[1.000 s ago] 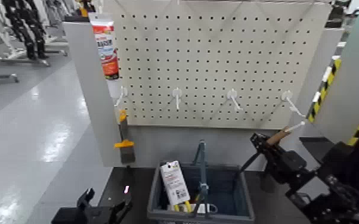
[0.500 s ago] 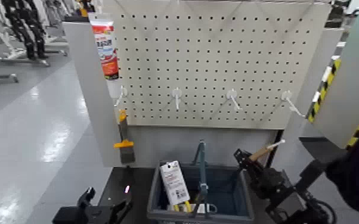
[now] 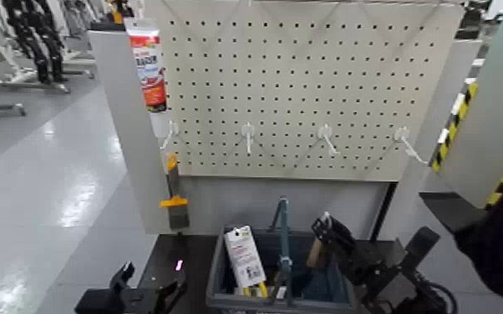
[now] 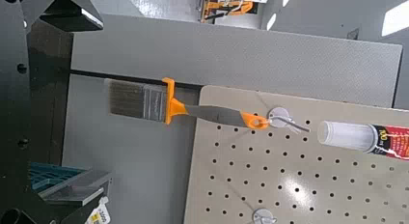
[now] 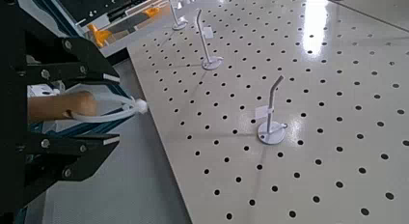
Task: Put the tool with the wooden handle into the crate.
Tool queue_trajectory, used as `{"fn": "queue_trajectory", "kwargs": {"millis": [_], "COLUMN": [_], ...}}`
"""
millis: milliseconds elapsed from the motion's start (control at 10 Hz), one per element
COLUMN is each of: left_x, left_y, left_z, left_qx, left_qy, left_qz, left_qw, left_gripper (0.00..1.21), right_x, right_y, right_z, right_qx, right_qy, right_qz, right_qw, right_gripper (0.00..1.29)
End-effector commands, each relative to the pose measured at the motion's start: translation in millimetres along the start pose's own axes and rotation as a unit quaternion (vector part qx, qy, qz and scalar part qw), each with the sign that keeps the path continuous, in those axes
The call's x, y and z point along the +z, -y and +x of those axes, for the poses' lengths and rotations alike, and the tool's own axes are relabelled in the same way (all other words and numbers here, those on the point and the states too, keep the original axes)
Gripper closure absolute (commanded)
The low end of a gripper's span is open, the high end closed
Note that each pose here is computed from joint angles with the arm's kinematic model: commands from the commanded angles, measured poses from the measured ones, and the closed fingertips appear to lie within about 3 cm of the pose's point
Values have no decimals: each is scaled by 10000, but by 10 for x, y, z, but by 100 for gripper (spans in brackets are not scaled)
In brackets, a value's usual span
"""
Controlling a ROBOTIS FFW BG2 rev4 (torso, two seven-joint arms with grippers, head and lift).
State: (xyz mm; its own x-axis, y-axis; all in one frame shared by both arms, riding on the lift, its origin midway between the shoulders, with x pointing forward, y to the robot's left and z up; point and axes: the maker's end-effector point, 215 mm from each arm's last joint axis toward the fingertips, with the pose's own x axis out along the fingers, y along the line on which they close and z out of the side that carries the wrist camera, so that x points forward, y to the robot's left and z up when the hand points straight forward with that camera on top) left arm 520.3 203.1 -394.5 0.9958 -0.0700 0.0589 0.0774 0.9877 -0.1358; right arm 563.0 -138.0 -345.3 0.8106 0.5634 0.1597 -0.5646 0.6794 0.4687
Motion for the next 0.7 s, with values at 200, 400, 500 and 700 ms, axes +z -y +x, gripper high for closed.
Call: {"fn": "queue_trajectory", "kwargs": {"millis": [200, 400, 500, 700], "left_x": [-6, -13, -11, -15], "left_y": [-13, -15, -24, -34], "left_z": [-6, -12, -12, -24], "left_qx": [14, 18, 25, 34], "left_qy": [-6, -14, -12, -10], "left_qz": [-13, -21, -19, -19], "left_qw": [10000, 10000, 10000, 10000], "left_gripper": [11, 11, 11, 11], "right_x": [83, 100, 142, 269], "right_y": [58, 83, 93, 158], "right_z": [-33, -52, -65, -143], "right_qx": [-61, -102, -120, -377], "right_qy": [74, 102, 141, 312], "right_qz": [-65, -69, -102, -340], "right_qw": [9999, 9999, 9998, 9982], "right_gripper": [8, 8, 8, 9]}}
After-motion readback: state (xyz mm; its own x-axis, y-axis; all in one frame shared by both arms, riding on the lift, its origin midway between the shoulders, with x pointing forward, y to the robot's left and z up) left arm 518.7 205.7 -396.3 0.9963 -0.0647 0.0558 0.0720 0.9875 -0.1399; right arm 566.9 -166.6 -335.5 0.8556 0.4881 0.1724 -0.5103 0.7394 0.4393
